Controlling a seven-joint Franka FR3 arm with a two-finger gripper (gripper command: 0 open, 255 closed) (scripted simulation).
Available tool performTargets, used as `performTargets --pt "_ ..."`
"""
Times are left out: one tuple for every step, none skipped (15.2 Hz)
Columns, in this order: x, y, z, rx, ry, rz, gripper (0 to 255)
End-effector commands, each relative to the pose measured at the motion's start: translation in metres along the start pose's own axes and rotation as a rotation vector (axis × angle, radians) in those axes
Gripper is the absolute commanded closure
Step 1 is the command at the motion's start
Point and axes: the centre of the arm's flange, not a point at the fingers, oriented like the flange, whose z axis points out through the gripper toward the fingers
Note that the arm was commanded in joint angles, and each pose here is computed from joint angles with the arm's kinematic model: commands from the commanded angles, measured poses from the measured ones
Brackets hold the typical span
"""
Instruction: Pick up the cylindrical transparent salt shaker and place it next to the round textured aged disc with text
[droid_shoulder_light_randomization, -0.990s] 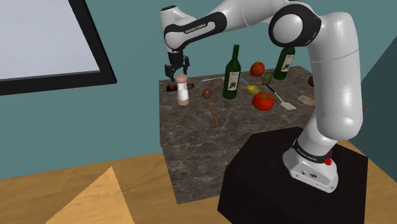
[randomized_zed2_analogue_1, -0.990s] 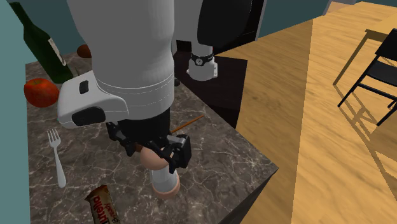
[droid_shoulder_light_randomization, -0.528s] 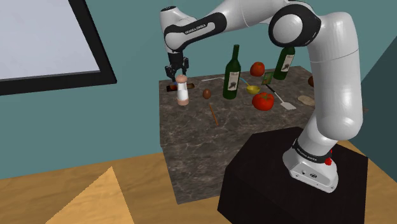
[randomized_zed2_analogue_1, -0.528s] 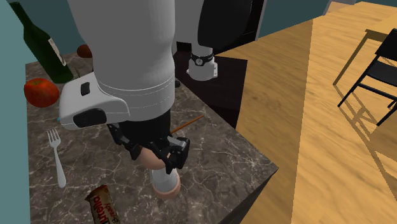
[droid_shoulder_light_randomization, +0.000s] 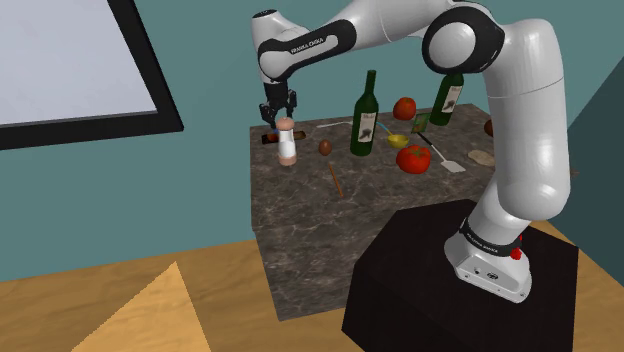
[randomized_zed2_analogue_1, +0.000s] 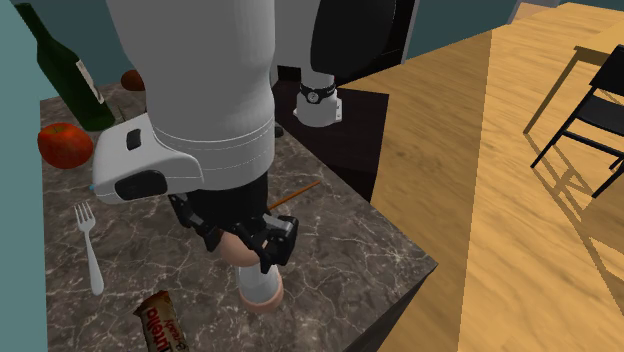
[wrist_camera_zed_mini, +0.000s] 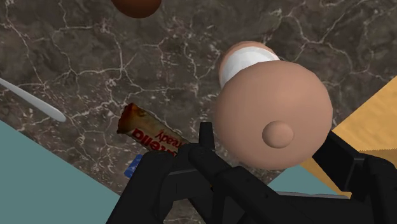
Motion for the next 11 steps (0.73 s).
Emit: performTargets --pt "0.000 0.000 0.000 0.000 0.000 0.000 255" --pt "0.000 0.000 -0.005 0.000 0.000 0.000 255" --pt "0.000 0.001 -0.010 0.000 0.000 0.000 255" --pt "0.001 0.001 -0.016 0.000 0.000 0.000 255" --pt "0.001 0.002 -0.021 0.000 0.000 0.000 255" --pt "0.001 0.002 -0.026 0.000 0.000 0.000 255" --pt "0.001 0.003 -0.031 0.000 0.000 0.000 255" --pt "0.001 0.003 -0.037 0.000 0.000 0.000 255" --pt "0.002 0.004 -0.042 0.000 0.000 0.000 255" --pt "0.002 0.004 -0.047 0.000 0.000 0.000 255" --pt "0.002 0.005 -0.052 0.000 0.000 0.000 255"
